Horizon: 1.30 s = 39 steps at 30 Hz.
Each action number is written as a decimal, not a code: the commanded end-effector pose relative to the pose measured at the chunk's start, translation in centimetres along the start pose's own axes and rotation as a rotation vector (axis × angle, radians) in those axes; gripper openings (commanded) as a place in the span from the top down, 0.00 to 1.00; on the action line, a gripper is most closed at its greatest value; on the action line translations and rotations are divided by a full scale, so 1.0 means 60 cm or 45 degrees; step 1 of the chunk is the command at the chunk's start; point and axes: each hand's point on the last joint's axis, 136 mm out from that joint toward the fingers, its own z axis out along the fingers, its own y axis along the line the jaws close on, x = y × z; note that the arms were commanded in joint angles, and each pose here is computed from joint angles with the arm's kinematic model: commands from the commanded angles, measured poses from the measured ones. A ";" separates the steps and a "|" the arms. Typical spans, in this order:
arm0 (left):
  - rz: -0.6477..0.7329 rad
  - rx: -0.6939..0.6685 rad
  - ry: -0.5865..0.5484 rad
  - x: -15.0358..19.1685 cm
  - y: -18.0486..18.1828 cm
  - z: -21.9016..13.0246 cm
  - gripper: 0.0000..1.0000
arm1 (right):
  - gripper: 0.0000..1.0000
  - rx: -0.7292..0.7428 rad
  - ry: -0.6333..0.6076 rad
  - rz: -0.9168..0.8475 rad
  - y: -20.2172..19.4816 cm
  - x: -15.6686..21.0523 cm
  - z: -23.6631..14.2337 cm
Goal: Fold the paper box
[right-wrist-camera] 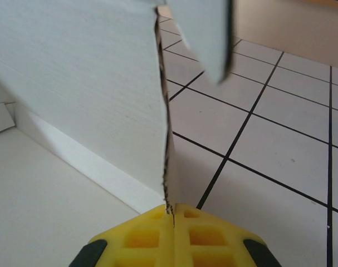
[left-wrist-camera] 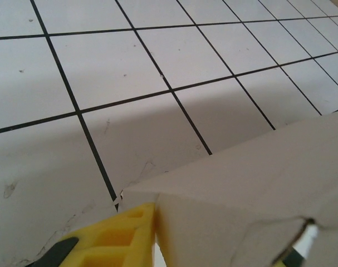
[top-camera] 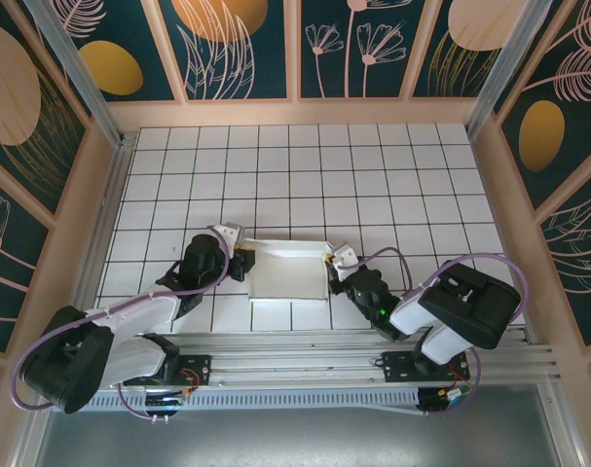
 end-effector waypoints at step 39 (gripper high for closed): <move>-0.384 0.196 0.100 0.090 -0.057 -0.030 0.87 | 1.00 -0.052 0.209 0.193 0.057 0.058 -0.011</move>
